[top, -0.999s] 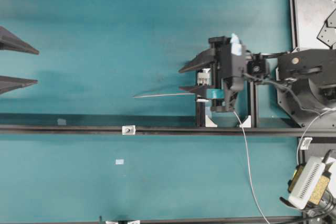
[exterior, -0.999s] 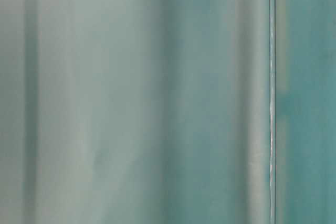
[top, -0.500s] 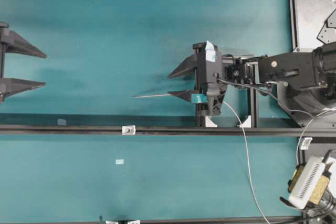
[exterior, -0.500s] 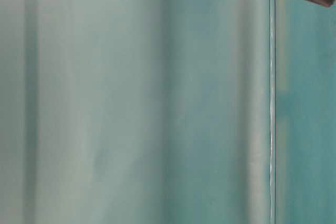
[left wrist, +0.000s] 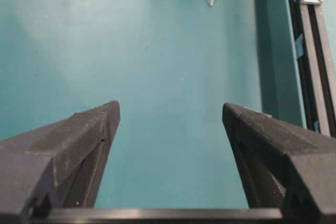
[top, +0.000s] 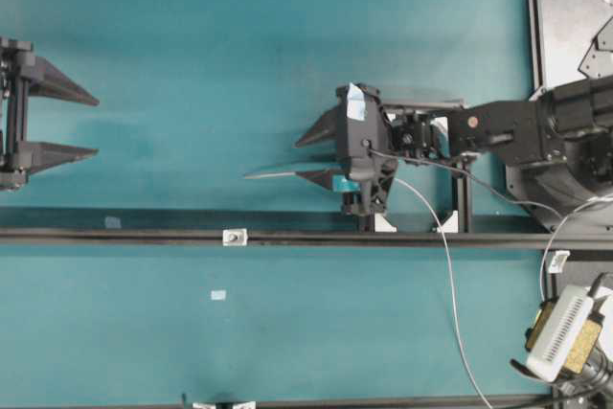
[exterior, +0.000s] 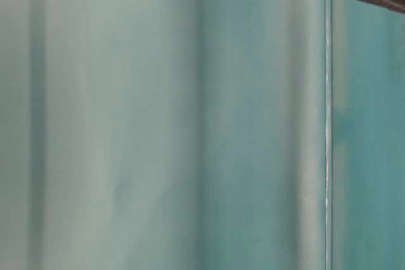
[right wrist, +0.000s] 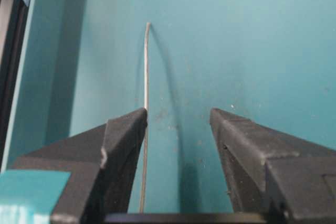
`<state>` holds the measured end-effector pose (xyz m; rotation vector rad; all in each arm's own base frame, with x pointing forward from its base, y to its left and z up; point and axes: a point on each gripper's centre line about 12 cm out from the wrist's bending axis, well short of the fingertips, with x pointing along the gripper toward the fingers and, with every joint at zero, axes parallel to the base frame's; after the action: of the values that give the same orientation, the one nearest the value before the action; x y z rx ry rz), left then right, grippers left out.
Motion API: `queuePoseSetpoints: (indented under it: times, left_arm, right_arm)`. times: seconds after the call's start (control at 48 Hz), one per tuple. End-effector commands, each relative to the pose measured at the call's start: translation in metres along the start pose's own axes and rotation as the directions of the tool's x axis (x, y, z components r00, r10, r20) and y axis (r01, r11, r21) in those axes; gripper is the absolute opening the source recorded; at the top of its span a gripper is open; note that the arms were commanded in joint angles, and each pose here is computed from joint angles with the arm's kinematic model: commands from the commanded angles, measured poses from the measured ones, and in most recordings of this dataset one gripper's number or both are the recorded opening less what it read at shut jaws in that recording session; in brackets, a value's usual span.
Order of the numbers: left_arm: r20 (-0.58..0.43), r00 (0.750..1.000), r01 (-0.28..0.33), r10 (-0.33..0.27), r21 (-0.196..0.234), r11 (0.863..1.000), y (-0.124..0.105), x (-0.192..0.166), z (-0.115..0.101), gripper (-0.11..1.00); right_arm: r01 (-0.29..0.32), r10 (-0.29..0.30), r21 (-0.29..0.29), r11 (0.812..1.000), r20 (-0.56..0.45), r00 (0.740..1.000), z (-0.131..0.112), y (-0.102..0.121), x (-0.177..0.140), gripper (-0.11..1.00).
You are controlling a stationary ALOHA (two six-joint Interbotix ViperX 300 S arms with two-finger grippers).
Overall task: Insert the wire into the hole on the right side and pull it with the left arm.
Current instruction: 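Lower the right gripper and close it on the white wire's end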
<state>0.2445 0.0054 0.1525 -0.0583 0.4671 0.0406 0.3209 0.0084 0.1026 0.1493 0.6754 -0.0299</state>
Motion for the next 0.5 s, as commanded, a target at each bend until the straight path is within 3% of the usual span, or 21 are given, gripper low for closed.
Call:
queuePoseSetpoints:
  times: [0.0, 0.479]
  left_arm:
    - [0.031, 1.000, -0.004, 0.004, -0.005, 1.000, 0.001, 0.002, 0.010, 0.90]
    - [0.026, 1.000, -0.004, 0.004, -0.005, 1.000, 0.001, 0.002, 0.008, 0.90]
  right_arm:
    - [-0.007, 0.007, -0.003, 1.000, 0.031, 0.999, 0.011, 0.002, 0.003, 0.64]
    - [0.000, 0.000, 0.002, 1.000, 0.012, 1.000, 0.009, 0.000, 0.016, 0.63]
